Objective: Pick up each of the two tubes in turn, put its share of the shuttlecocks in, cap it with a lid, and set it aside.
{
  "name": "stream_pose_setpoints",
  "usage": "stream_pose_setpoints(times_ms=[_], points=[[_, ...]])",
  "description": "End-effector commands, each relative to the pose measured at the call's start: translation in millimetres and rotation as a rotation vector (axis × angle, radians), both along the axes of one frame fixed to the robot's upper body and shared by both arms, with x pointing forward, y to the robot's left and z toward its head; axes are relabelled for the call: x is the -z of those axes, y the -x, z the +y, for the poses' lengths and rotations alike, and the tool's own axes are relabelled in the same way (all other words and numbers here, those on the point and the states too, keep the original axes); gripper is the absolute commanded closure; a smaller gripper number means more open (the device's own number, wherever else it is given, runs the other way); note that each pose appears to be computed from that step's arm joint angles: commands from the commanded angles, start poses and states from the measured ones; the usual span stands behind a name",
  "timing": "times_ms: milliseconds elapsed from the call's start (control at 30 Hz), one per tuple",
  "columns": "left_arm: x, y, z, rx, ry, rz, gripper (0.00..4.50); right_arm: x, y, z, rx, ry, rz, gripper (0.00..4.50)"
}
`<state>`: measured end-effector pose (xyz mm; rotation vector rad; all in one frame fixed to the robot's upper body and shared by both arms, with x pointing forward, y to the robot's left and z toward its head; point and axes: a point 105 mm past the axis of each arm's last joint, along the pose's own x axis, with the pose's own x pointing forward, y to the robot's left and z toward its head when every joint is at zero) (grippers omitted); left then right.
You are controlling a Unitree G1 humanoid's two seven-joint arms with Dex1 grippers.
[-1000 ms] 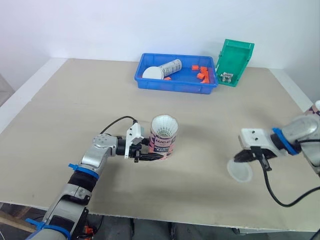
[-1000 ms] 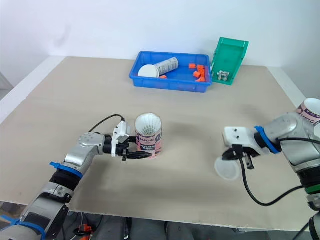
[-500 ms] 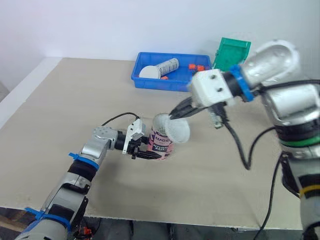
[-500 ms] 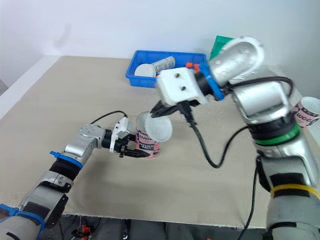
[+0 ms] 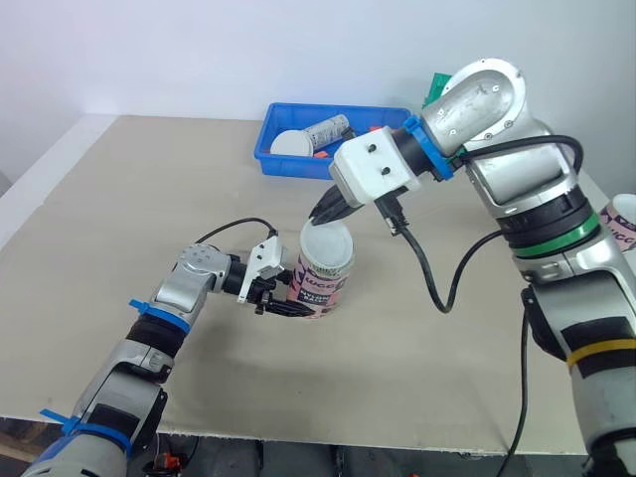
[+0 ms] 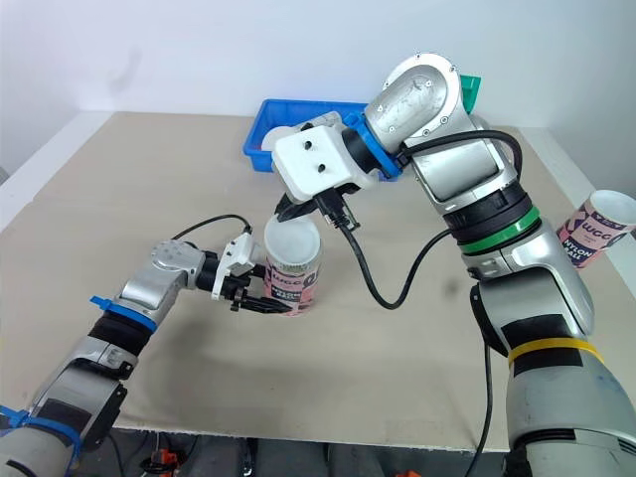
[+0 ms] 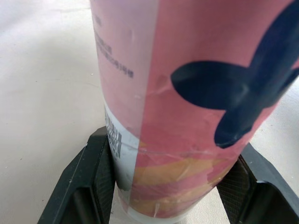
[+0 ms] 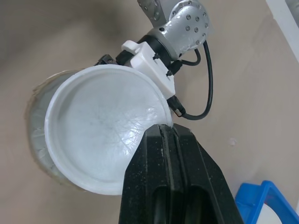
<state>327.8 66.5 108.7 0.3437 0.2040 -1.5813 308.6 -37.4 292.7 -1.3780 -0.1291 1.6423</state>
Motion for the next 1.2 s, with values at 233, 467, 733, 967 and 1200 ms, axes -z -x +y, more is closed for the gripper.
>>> stream_pose_setpoints(times_ms=[233, 467, 733, 967, 1200], points=[[24.0, -2.0, 15.4, -0.077, -0.076, 0.061, 1.87, -5.1, 19.2, 0.1, -0.087, 0.073, -0.023, 4.42], [24.6, -1.3, 15.1, -0.079, -0.072, 0.063, 1.87, 12.7, 11.8, -4.2, -0.077, 0.159, -0.062, 4.42], [24.8, -2.1, 14.8, -0.088, -0.065, 0.061, 1.87, 2.8, 10.9, 5.0, -0.107, 0.142, -0.090, 4.42], [24.6, -2.0, 15.1, -0.096, -0.054, 0.063, 1.87, -2.8, 9.1, 4.8, -0.120, 0.153, -0.158, 4.42], [18.8, -5.9, 14.3, -0.115, -0.021, 0.066, 1.87, 0.7, 12.2, 0.1, -0.153, 0.203, -0.214, 4.42]])
